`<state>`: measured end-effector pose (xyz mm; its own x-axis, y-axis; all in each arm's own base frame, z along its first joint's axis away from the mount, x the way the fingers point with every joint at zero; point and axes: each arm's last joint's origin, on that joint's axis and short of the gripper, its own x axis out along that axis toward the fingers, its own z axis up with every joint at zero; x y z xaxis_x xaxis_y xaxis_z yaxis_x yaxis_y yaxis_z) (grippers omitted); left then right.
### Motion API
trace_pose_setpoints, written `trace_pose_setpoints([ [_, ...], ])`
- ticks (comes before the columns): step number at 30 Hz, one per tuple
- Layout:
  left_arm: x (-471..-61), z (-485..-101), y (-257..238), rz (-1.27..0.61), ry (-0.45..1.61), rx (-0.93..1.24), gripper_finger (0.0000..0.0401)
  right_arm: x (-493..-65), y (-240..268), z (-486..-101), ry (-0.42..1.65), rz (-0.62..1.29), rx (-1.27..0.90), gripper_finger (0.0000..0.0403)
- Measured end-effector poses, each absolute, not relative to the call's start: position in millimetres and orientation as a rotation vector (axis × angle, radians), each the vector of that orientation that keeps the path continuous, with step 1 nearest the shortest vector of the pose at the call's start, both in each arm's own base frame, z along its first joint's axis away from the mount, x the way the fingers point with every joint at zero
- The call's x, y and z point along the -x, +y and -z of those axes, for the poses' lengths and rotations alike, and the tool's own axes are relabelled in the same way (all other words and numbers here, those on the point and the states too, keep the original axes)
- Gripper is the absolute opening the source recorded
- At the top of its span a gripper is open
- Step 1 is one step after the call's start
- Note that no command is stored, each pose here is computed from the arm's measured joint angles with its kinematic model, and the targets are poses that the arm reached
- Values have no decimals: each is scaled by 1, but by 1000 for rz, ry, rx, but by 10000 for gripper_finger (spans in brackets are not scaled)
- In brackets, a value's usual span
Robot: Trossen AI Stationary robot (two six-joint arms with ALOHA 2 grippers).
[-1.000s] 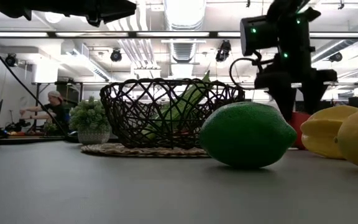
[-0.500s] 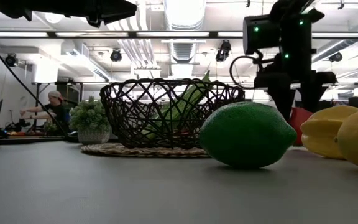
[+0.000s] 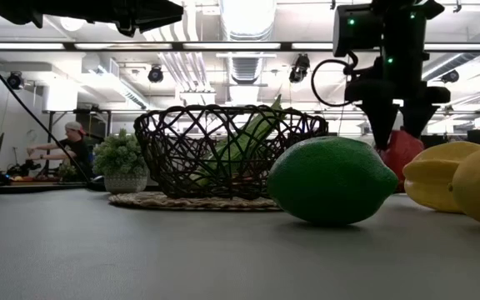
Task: Build produce basket
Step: Put the red bell pepper into the basket
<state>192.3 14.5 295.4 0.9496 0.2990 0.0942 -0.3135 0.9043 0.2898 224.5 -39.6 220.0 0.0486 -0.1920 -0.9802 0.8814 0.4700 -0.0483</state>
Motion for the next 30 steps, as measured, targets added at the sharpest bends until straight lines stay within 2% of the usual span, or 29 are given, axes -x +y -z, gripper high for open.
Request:
trace_pose_setpoints([
  [10, -192, -295, 14, -315, -57, -263, 183, -224, -41, -221, 1281, 887, -566, 327],
  [14, -192, -295, 14, -306, -65, -204, 183, -229, -43, -234, 1255, 846, -494, 327],
  [20, -192, -292, 14, -304, -65, -206, 183, -243, -47, -277, 1154, 773, -343, 327],
  [26, -184, -302, 14, -312, -135, -202, 183, -260, -49, -331, 983, 676, -287, 327],
  [30, -181, -298, 13, -311, -131, -203, 183, -274, -49, -353, 932, 632, -251, 327],
])
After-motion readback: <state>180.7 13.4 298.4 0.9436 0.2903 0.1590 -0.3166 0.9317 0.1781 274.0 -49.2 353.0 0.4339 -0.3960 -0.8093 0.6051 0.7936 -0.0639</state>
